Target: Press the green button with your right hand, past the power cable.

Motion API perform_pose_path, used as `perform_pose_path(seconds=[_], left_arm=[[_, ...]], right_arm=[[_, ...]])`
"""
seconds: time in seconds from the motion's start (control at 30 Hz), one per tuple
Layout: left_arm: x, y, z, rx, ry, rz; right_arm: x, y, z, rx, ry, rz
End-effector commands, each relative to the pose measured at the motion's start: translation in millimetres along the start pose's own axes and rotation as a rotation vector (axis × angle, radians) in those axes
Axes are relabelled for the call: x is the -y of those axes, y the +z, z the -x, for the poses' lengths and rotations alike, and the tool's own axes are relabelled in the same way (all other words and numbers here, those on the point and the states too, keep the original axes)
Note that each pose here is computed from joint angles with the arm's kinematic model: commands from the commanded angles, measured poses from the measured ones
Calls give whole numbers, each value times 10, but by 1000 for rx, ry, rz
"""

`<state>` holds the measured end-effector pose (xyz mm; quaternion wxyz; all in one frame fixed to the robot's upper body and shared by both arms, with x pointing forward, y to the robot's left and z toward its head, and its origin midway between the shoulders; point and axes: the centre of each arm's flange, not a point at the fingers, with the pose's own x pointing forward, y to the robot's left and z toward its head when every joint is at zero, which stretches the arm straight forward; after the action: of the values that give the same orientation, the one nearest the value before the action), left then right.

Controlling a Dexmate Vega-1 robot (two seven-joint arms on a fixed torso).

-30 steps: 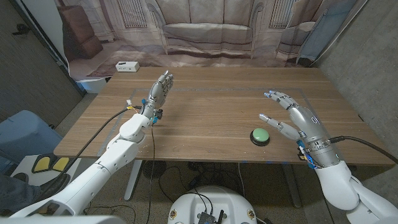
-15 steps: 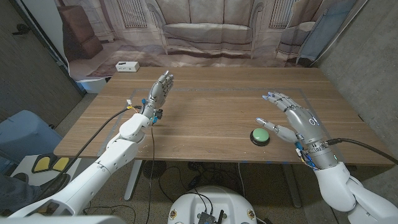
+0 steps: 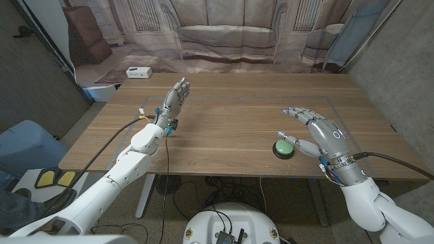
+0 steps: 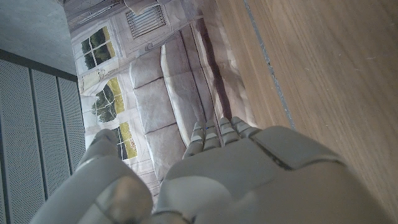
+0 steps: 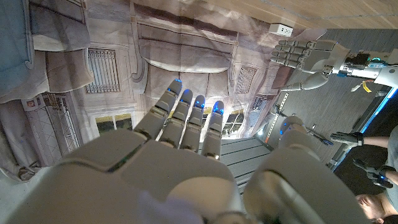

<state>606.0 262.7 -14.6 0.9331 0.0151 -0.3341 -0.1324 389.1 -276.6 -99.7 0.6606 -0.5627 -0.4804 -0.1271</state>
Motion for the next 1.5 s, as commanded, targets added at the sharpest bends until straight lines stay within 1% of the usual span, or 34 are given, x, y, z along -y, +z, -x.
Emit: perform_pose_path(seconds=[0.03,0.37,0.6,0.73,1.17,1.5], left_arm=[[-4,46,-2,3,4,-8],[-16,54,25,8,10,-5],[-14,50,38,4,9,-4],[-19,71,41,9,10,-6],[-18,98,56,14,4,-9],[-11,96,53,10,3,-9]], right_arm=[[-101,-30,-12,7,60,31],[-175,-33,-19,15,110,57],[-213,-50,18,15,153,69],[-233,-61,39,21,187,71],[-290,-100,79,-2,233,75],[-350,-134,108,-22,288,71]])
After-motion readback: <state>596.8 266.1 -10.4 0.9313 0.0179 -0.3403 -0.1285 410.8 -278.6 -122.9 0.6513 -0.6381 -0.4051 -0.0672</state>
